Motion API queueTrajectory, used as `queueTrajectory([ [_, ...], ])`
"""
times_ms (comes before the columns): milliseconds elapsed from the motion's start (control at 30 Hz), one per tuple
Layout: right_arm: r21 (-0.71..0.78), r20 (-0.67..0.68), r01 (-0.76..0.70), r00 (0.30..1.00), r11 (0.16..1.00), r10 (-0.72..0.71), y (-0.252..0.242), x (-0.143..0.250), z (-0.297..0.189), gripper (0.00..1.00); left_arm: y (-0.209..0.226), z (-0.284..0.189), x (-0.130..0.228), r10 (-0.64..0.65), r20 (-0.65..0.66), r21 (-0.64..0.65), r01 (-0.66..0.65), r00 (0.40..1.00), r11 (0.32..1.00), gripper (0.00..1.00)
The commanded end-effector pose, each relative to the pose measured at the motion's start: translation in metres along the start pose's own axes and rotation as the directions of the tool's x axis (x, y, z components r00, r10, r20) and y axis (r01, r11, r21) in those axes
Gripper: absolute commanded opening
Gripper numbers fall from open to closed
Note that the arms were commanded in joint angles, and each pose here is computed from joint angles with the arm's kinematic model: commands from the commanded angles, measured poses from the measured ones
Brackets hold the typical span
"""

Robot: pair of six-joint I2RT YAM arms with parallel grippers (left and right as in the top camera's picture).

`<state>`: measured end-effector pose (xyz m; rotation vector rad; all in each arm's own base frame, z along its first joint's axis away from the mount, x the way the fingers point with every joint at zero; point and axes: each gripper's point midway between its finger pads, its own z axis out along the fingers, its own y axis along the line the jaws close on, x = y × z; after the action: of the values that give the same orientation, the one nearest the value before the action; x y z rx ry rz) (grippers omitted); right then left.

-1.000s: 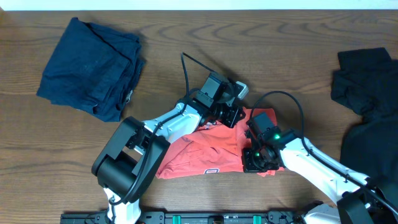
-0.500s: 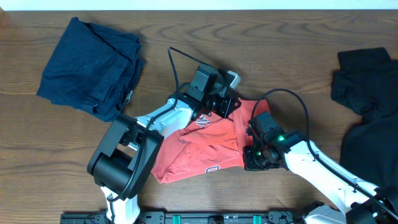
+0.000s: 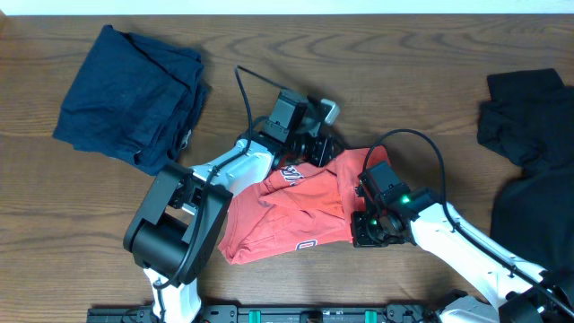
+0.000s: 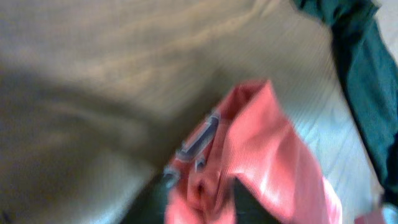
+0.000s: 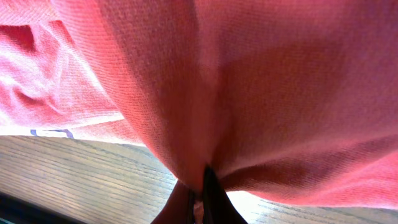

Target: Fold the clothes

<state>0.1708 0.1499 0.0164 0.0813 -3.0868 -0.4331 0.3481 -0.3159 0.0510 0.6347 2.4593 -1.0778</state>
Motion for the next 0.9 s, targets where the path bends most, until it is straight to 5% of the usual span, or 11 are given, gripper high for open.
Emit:
queueTrajectory([
  [0,-0.01,-0.002,-0.007,1.0,1.0,0.007,0.002,0.001,0.0,0.03,-0.002,-0.001,0.008,-0.043,-0.044,0.027,0.044,0.998,0.999,0.51],
  [167,-0.013,0.002,-0.006,1.0,1.0,0.006,0.003,0.0,0.0,0.04,-0.006,0.0,0.022,-0.072,-0.099,0.032,0.075,0.992,0.997,0.52],
  [333,-0.015,0.006,-0.005,1.0,1.0,0.005,0.003,-0.001,0.0,0.04,-0.01,0.007,0.028,-0.051,-0.11,0.006,0.052,0.993,0.999,0.07],
  [867,-0.009,-0.002,-0.007,1.0,1.0,0.007,0.002,0.001,0.0,0.03,0.013,-0.004,-0.011,-0.003,0.035,-0.039,0.004,0.999,0.999,0.06],
])
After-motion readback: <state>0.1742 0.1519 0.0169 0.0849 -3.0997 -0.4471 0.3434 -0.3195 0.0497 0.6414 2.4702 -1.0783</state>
